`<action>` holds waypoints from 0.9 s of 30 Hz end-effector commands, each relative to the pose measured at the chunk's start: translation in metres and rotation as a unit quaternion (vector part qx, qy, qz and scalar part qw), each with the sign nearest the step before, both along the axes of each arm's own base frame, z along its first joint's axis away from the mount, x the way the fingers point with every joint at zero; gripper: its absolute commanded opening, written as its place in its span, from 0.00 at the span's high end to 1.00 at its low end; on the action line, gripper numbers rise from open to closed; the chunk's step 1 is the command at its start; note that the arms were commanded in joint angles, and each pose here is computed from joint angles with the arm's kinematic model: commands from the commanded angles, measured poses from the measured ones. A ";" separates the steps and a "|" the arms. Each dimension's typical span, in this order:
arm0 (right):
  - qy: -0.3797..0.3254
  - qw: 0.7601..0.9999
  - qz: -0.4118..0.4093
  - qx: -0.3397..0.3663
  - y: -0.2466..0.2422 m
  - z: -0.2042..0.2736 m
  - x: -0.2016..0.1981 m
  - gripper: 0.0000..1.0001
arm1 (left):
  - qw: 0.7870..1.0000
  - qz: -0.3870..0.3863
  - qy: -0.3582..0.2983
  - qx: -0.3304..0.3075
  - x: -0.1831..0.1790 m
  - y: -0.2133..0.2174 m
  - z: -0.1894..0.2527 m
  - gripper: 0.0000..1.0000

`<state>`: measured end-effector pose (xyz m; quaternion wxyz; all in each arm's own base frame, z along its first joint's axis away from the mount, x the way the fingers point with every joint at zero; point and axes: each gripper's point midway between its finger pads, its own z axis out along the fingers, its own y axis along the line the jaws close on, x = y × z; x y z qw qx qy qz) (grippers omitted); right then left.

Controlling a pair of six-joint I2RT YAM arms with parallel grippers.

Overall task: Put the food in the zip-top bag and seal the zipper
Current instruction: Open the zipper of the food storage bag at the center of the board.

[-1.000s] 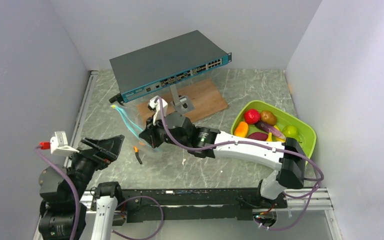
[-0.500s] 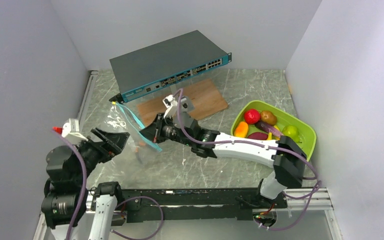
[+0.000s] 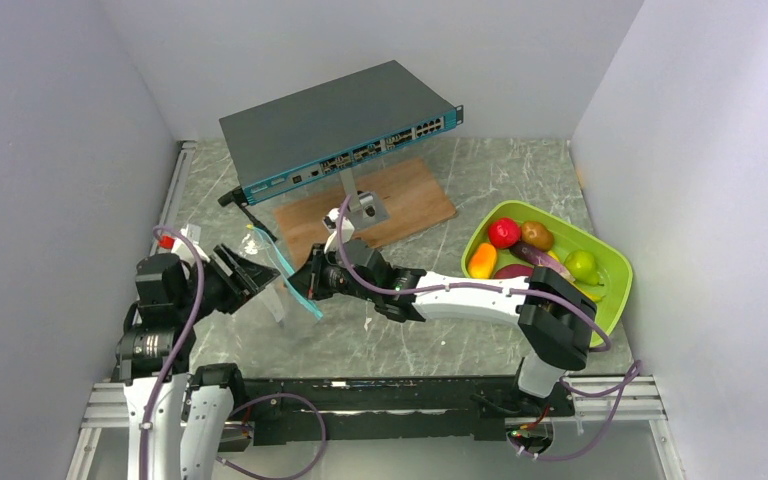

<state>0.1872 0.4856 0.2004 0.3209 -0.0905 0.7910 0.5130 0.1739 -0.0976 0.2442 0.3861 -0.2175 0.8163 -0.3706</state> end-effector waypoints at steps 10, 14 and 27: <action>-0.071 0.997 -0.004 0.031 0.009 0.046 -0.003 1.00 | 1.000 0.017 -0.002 0.022 0.031 -0.002 0.006 0.55; -0.085 0.996 -0.009 0.028 0.008 0.050 -0.005 1.00 | 0.999 0.011 0.009 0.052 0.039 -0.011 0.002 0.54; -0.101 0.995 -0.014 0.019 0.006 0.050 -0.008 1.00 | 0.992 0.053 0.020 0.110 0.029 0.005 -0.012 0.51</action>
